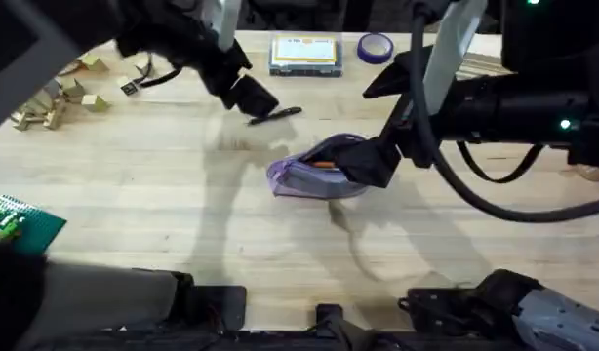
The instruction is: Unzip the bag, pick up the pens from the table one at a time and place them inside, then zip the bag closed.
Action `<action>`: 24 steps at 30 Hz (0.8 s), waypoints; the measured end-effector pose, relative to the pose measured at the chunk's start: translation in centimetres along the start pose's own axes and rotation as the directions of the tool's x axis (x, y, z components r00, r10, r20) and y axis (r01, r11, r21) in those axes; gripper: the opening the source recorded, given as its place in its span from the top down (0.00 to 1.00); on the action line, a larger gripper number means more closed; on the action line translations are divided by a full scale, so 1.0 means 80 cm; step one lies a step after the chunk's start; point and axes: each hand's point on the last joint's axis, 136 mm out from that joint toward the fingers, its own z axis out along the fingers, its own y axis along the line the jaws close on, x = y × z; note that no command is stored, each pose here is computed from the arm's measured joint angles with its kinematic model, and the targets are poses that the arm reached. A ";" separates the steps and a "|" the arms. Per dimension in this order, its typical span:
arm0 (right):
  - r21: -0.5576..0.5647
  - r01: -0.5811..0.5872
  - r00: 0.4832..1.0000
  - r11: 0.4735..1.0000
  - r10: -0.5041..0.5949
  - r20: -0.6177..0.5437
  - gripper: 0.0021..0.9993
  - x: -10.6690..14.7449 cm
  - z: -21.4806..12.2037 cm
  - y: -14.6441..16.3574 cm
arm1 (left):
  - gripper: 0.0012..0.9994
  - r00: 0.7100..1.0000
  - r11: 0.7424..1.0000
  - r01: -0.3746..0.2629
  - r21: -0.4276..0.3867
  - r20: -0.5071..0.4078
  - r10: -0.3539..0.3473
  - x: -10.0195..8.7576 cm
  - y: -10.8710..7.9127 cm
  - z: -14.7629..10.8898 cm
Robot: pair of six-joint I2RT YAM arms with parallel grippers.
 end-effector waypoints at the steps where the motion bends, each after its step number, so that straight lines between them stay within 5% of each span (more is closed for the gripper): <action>1: -0.001 -0.003 1.000 1.000 0.003 -0.002 0.00 0.001 0.000 0.000 | 0.01 1.000 1.000 0.007 0.006 -0.007 -0.007 -0.001 0.005 0.007; 24: 0.004 -0.050 0.999 0.999 0.049 0.014 0.00 -0.002 -0.008 0.001 | 0.01 0.953 0.999 0.032 -0.006 -0.302 -0.032 0.070 0.034 0.120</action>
